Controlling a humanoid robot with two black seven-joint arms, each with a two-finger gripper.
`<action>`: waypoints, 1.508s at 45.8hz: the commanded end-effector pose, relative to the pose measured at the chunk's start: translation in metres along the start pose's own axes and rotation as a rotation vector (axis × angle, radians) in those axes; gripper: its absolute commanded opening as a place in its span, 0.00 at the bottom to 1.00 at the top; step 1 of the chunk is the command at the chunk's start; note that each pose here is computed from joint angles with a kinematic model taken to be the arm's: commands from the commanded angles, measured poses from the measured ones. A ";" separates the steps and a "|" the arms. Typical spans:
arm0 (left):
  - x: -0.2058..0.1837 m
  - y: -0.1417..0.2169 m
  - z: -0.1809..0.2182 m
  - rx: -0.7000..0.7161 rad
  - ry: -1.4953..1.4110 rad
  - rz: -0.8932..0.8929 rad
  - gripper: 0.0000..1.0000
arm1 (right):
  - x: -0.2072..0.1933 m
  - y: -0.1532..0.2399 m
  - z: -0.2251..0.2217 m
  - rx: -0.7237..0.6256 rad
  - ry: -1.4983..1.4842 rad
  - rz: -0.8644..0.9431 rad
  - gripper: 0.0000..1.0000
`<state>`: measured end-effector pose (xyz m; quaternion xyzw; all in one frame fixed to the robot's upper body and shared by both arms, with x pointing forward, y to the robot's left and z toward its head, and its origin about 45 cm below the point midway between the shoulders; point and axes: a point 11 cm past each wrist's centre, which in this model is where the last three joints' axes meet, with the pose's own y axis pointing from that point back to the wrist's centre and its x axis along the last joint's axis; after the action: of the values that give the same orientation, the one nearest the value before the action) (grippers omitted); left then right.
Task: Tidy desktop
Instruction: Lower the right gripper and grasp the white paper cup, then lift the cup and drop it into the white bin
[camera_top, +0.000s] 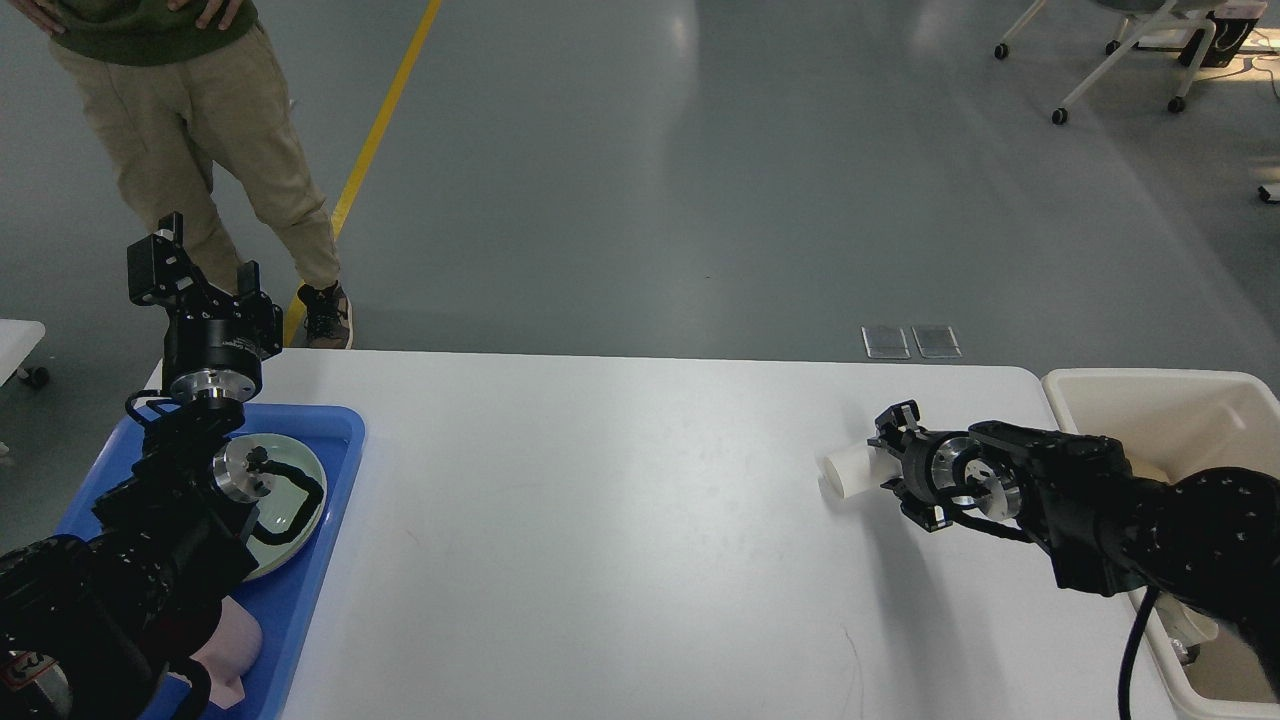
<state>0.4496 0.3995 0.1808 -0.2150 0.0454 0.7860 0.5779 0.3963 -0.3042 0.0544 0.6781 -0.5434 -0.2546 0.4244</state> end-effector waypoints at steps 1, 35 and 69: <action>0.000 0.000 0.000 -0.001 0.001 0.000 0.96 | -0.005 0.005 -0.011 0.003 0.036 -0.033 0.12; 0.000 0.000 0.000 0.001 0.001 0.000 0.96 | 0.097 0.276 -0.202 0.305 0.518 -0.165 0.13; 0.000 0.000 0.000 0.000 -0.001 -0.001 0.96 | 0.285 0.160 0.059 -0.221 0.340 0.585 0.28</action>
<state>0.4496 0.3995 0.1808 -0.2153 0.0454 0.7860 0.5777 0.3637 -0.5941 0.2235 0.4896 -0.6163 -0.0496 0.6148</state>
